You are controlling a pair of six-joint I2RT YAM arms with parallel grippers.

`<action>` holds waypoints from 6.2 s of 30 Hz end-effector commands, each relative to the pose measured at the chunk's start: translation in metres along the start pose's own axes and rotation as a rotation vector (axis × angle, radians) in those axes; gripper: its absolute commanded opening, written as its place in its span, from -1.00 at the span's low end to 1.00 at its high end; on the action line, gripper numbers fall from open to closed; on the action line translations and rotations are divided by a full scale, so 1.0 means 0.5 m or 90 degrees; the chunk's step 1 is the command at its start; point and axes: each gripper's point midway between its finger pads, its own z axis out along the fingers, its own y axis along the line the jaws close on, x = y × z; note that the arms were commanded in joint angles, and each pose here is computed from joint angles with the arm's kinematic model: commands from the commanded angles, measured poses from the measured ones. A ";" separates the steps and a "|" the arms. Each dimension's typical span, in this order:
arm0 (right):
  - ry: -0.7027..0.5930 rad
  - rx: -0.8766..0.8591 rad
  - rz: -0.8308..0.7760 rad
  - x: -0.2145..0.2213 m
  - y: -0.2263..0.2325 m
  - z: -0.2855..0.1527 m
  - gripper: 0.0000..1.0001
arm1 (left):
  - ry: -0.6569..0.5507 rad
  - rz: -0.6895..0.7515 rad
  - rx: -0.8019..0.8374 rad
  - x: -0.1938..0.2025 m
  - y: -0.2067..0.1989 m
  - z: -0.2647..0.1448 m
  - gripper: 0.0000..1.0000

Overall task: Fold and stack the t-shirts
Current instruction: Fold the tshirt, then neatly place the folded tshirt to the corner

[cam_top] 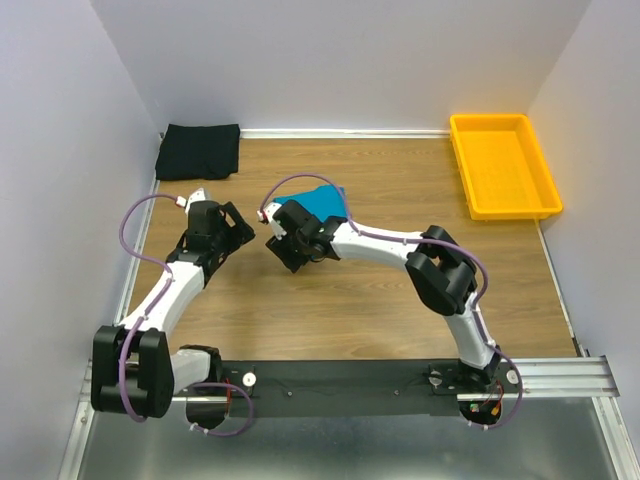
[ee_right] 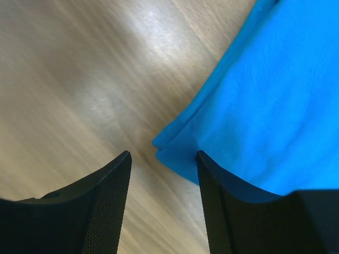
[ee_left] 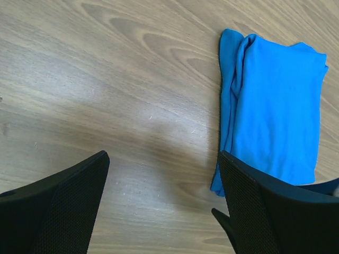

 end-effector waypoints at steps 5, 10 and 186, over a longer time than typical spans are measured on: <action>0.058 0.115 -0.079 0.045 -0.031 0.045 0.06 | 0.011 0.002 0.014 0.016 0.006 0.026 0.83; 0.076 0.146 -0.097 0.065 -0.041 0.047 -0.26 | 0.045 -0.015 0.041 0.053 0.002 0.044 0.81; 0.042 0.304 0.069 0.004 -0.213 -0.185 0.98 | -0.268 0.490 -0.254 -0.730 0.130 0.433 0.37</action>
